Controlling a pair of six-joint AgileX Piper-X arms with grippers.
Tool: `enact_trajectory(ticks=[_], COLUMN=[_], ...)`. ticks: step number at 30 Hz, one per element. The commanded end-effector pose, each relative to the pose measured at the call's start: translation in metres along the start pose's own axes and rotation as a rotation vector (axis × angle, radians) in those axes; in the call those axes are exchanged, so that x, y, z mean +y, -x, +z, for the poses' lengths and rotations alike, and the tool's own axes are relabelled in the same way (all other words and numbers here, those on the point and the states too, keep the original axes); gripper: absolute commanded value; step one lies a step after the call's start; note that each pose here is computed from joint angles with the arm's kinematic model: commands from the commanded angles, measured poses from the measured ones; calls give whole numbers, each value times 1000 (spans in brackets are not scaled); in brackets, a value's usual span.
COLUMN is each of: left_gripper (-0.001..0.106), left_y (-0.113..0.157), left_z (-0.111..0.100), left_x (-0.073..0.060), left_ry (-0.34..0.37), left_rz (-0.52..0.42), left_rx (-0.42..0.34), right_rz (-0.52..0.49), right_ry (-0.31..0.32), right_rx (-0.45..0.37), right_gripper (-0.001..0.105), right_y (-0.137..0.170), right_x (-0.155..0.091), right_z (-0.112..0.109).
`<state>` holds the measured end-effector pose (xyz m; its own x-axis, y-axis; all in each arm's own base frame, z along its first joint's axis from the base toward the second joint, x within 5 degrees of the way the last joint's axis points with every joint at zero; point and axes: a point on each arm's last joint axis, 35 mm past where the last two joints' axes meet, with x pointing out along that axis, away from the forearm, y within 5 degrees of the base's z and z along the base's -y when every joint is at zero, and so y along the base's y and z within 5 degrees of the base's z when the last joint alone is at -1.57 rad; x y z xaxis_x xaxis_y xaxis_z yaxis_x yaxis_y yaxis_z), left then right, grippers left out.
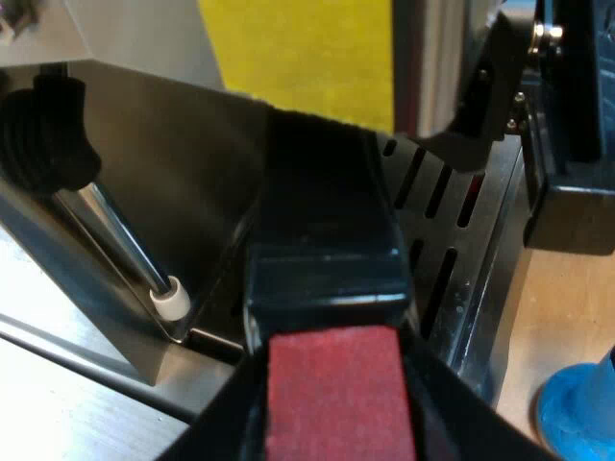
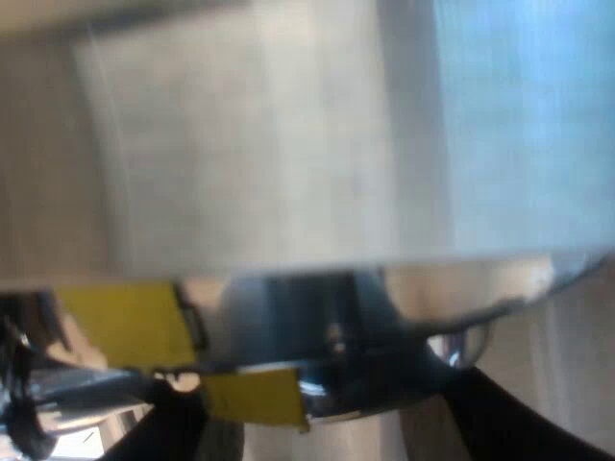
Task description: Put the handle in the coffee machine
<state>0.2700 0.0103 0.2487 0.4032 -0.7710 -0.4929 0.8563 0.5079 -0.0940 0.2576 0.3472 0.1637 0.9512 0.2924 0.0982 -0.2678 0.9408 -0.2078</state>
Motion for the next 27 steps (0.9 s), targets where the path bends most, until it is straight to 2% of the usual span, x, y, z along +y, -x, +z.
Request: enact_trajectory(ticks=[1,9,27], left_gripper=[0,0,0], left_y=[5,5,5], left_z=[24,22,22], left_x=[-9,-7,-7], left_ry=[-119,-118,-118], left_rz=[-171,-117,-115], left_rx=[-240,-182,-179], right_rz=[-14,-16,-16], right_ry=[-64,-64,-64], right_rx=[-85,-84,-84], right_gripper=[40,40,40], right_y=[-5,-5,-5], right_x=[-4,-4,-4], right_z=[21,21,21])
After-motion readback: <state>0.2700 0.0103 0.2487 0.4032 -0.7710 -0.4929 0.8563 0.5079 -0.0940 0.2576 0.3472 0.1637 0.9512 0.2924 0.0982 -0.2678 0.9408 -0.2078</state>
